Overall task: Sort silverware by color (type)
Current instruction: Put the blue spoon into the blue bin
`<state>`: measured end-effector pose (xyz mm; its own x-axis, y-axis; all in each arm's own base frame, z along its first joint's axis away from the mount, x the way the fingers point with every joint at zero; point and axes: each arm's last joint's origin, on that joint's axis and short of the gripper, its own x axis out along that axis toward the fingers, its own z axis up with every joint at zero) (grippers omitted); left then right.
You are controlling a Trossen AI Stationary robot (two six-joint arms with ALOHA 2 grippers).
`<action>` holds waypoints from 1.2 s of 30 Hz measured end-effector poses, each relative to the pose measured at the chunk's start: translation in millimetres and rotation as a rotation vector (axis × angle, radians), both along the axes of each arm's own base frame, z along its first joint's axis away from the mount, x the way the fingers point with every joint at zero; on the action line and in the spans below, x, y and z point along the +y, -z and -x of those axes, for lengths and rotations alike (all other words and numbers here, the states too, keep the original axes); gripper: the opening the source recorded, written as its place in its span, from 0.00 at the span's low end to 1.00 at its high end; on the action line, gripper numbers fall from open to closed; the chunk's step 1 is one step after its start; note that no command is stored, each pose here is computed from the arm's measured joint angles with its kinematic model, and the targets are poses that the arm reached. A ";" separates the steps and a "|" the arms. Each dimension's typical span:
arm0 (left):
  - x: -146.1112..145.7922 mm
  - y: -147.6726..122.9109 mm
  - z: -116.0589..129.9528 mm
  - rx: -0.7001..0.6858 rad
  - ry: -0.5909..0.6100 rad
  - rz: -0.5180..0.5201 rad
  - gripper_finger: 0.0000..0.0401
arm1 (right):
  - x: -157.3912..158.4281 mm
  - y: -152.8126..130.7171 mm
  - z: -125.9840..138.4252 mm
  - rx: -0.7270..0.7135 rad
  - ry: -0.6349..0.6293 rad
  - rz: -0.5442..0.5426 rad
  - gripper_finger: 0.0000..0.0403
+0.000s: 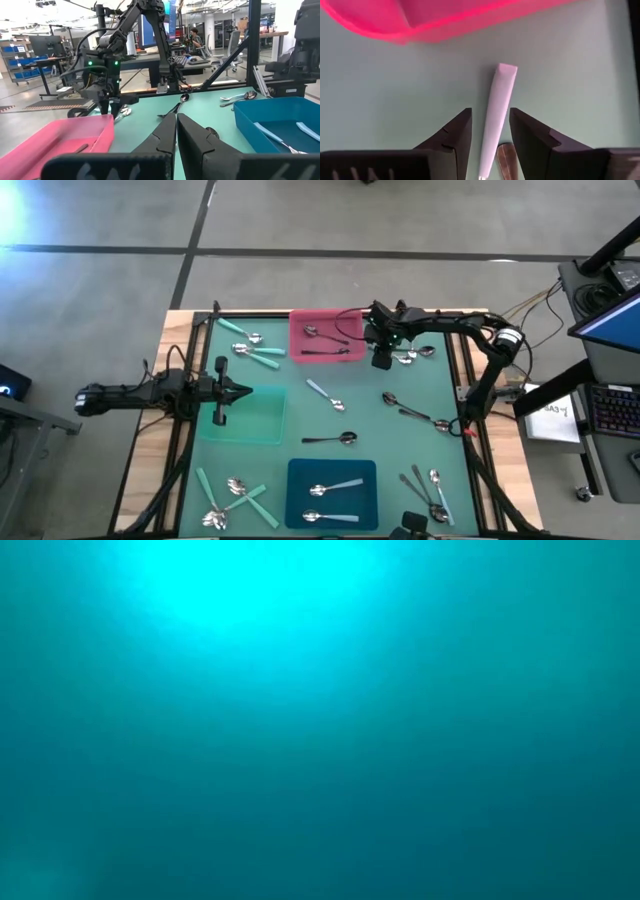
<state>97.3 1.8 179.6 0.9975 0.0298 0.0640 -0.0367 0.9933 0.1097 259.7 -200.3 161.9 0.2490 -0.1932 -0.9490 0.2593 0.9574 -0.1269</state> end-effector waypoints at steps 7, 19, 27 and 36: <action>0.0 0.0 0.0 -0.001 0.000 0.000 0.00 | -11.2 18.0 2.8 0.031 0.021 -0.037 0.32; 0.0 -0.1 0.0 -0.001 0.000 0.000 0.00 | -12.4 28.7 2.0 0.007 0.014 -0.118 0.08; 0.0 -0.1 0.0 0.000 0.000 0.000 0.00 | -5.2 -4.2 6.6 0.001 0.069 -0.124 0.08; 0.0 0.0 0.0 0.000 0.000 0.000 0.00 | 54.0 -91.6 3.1 -0.321 0.062 -0.238 0.08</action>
<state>97.3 1.8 179.6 0.9975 0.0297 0.0639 -0.0366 0.9933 0.1097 256.5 -146.3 253.5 0.5347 -0.0016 -0.8450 0.3081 0.9315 0.1932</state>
